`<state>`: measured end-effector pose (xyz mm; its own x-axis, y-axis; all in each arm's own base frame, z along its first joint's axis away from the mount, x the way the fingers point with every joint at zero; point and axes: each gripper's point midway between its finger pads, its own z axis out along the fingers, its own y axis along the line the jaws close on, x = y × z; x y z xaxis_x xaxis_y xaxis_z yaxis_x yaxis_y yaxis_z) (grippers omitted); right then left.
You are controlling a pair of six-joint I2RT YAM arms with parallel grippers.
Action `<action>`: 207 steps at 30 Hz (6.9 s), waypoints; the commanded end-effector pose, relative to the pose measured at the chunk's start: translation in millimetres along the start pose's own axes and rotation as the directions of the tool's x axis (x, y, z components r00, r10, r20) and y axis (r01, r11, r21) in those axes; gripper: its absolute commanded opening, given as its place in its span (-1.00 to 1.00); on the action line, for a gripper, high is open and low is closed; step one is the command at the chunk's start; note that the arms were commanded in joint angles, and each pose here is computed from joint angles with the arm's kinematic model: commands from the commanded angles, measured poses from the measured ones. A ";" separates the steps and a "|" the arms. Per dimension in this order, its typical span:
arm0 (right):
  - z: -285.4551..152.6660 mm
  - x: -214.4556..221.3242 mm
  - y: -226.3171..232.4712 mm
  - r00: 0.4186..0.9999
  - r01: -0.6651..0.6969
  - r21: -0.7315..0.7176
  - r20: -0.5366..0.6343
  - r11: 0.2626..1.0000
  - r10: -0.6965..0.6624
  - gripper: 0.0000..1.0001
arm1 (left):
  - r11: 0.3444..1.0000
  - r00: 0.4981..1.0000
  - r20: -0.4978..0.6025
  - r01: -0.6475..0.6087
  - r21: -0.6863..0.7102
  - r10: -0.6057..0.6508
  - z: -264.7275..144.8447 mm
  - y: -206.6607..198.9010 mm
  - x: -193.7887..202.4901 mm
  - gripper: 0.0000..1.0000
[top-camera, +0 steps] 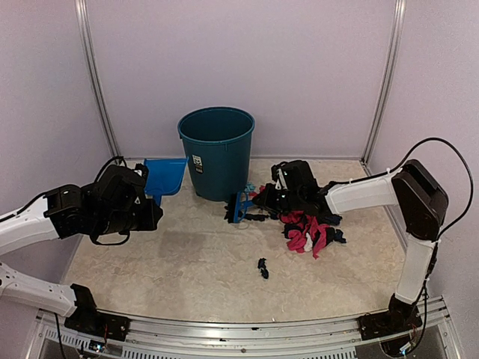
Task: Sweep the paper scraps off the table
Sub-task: Sweep the paper scraps at the center of the board, then place the dustpan at the center of the board, then pick up the dustpan from the center of the board.
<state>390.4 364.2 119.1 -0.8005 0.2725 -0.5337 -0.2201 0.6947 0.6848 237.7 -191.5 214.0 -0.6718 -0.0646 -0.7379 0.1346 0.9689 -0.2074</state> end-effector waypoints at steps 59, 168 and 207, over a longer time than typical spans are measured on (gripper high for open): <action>29.5 -118.0 -16.1 0.986 -0.031 0.041 0.163 0.999 0.024 -1.00 | 0.998 0.994 -0.087 -0.059 0.027 0.062 2.5 -9.3 38.5 -0.90; -211.1 37.2 5.6 0.930 0.365 0.004 -0.046 0.931 -0.364 -1.00 | 0.867 0.922 -0.022 -0.357 0.347 0.388 37.0 -101.4 217.1 0.54; -208.8 41.2 2.4 0.934 0.354 0.003 -0.058 0.935 -0.353 -1.00 | 0.810 0.873 0.044 -0.469 0.353 0.486 69.6 -105.1 244.4 -0.19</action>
<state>241.3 232.1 198.2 -0.7130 -0.0344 -0.7003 -0.4704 0.7642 0.4413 110.8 -325.2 16.1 -0.4932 0.3826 -0.7812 0.6693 0.7406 -0.0598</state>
